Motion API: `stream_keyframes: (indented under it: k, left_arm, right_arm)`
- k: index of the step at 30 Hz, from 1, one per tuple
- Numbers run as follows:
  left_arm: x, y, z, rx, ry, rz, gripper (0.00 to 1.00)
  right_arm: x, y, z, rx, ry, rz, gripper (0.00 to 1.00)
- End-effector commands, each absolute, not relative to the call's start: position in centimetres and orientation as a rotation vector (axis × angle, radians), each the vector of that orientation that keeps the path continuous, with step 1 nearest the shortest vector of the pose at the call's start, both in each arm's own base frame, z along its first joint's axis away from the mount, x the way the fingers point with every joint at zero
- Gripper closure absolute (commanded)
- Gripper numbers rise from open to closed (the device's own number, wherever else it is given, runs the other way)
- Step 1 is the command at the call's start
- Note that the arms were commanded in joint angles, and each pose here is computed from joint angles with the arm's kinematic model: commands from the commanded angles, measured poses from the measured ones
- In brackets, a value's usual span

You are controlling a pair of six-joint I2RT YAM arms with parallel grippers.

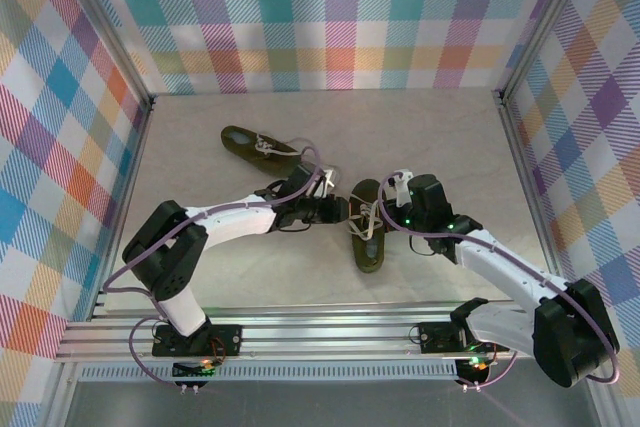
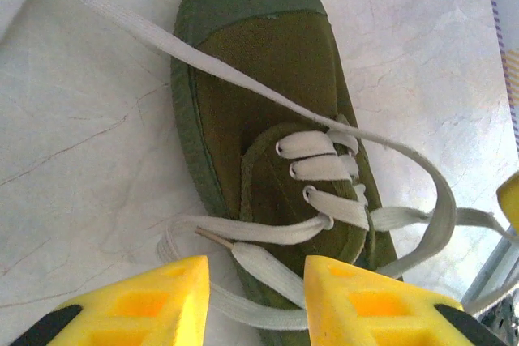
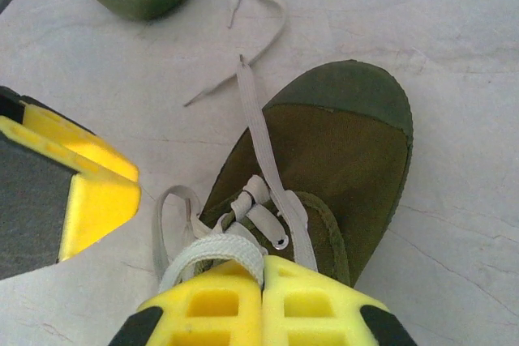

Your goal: Tie the shoes

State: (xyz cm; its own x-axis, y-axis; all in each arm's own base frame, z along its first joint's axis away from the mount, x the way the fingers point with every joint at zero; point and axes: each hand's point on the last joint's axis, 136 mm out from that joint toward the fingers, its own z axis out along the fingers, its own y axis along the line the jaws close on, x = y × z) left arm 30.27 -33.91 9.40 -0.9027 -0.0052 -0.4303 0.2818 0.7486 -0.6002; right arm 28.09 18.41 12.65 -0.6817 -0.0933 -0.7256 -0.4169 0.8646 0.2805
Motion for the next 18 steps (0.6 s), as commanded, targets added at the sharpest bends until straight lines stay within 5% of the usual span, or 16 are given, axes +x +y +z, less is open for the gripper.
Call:
stream_keyframes:
  k: [1,18]
  left_arm:
    - [31.2,-35.3,9.4,0.137,2.530,-1.021,0.62]
    - [30.5,-35.3,7.3,0.037,2.588,-1.039,0.63]
  right_arm:
    - [28.5,19.0,13.8,-0.372,2.264,0.582,1.00]
    - [28.5,18.9,13.4,-0.369,2.271,0.579,1.00]
